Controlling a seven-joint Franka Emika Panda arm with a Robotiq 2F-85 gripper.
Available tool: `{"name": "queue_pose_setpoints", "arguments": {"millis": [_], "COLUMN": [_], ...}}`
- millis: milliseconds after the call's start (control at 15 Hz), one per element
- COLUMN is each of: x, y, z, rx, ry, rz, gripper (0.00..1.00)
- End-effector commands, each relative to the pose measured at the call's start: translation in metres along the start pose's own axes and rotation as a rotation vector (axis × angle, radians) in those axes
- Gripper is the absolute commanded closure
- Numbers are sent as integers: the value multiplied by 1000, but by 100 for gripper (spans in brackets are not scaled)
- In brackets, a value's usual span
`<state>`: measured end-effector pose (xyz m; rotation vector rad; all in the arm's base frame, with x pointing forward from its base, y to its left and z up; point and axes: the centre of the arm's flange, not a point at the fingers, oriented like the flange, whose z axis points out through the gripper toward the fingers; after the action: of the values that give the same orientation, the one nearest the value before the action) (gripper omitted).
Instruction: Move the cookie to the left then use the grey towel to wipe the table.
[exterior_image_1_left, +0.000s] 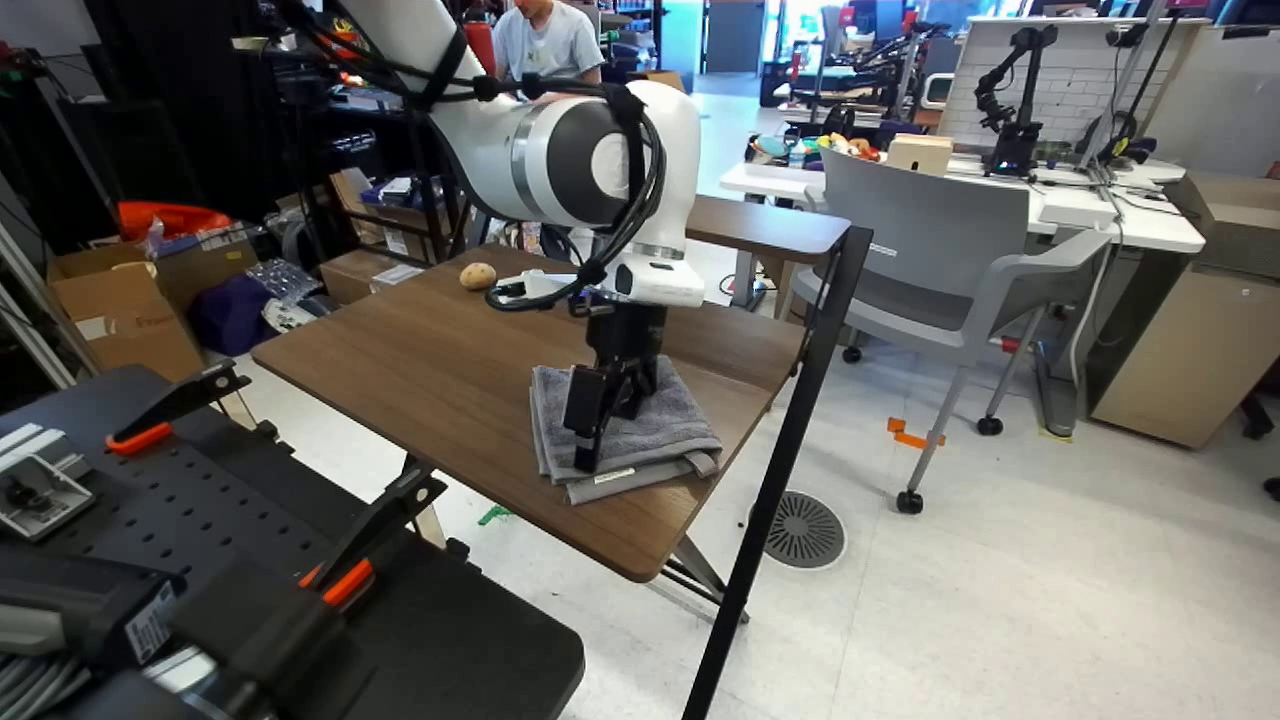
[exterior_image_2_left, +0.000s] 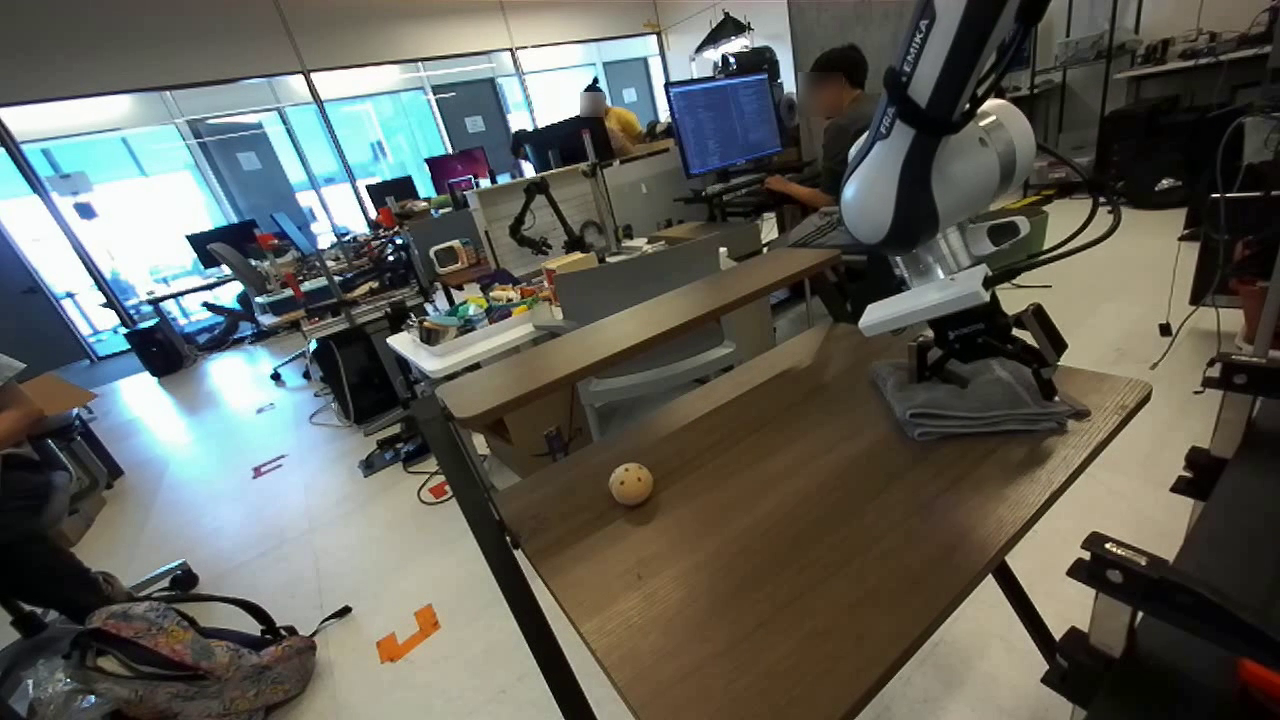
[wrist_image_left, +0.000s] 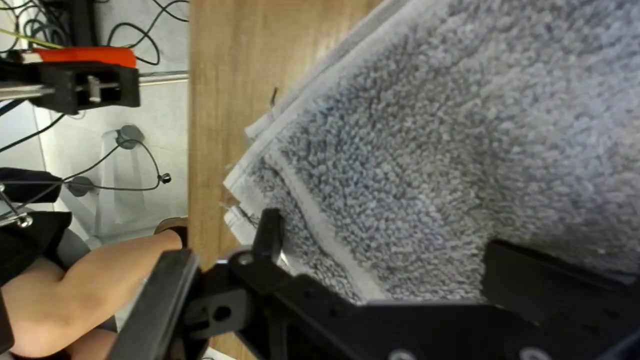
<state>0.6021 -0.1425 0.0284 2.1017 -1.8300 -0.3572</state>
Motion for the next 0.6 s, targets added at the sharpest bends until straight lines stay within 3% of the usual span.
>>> {"name": "queue_pose_setpoints", "arguments": {"millis": [0,267,533], "x": [18,25,-8], "y": [-50,-91,-125], "z": [43,15,-6], "rx": [122,274,394], "ry": [81,67,61], "rz": [136,246,221], "gripper": [0,0,0]}}
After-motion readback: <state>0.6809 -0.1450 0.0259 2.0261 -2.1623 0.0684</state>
